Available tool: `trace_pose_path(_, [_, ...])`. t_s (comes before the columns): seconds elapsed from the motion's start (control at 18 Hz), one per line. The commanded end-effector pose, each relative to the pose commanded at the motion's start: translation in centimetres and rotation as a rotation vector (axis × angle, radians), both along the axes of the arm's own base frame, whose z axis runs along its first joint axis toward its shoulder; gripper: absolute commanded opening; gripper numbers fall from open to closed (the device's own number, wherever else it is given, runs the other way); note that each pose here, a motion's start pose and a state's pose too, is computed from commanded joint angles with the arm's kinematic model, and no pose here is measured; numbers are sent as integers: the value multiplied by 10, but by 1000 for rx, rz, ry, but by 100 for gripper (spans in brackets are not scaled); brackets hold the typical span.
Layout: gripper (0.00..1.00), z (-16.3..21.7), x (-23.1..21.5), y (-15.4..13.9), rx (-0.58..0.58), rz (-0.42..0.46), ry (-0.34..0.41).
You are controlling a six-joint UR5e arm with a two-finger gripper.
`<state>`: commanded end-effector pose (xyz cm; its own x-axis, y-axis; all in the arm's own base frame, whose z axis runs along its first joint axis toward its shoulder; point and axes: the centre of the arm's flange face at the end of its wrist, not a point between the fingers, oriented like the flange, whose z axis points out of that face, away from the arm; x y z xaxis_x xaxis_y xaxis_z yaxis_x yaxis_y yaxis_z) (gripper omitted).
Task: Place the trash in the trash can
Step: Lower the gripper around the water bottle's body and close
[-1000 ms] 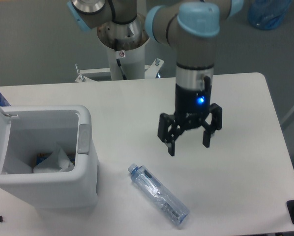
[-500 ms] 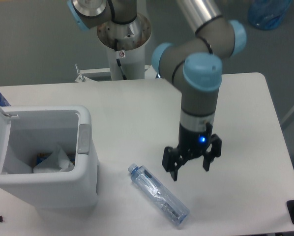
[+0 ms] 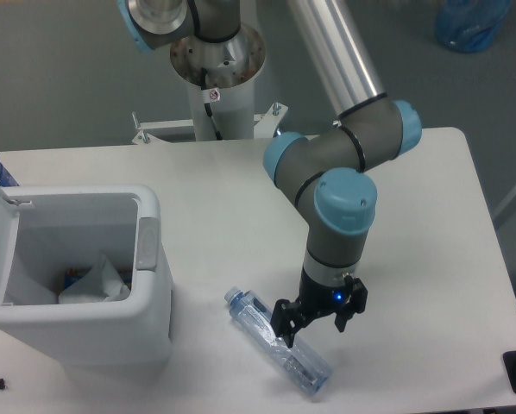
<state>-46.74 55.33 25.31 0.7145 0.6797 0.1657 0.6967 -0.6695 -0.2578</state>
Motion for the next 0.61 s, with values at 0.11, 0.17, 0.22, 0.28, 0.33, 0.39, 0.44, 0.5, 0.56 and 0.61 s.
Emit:
trace_pose_path(0.11, [100, -10, -10, 7, -1, 0, -1])
trace_pose_path(0.17, [100, -13, -13, 11, -1, 2, 0])
trace_pose_path(0.22, [100, -16, -13, 14, -2, -1, -1])
trace_pose_path(0.28, [100, -19, -10, 18, -4, -10, -3])
trace_pose_path(0.33, [100, -22, -8, 20, -7, -16, -6])
trace_pose_path(0.39, [100, -28, -9, 21, -14, -16, -10])
trace_pose_path(0.44, [100, -34, -8, 22, -26, -17, -11])
trace_pose_path(0.5, [100, -36, -4, 26, -32, -23, -10])
trace_pose_path(0.56, [100, -39, -1, 28, -36, -29, -12])
trace_pose_path(0.61, [100, -42, -1, 29, -39, -30, -12])
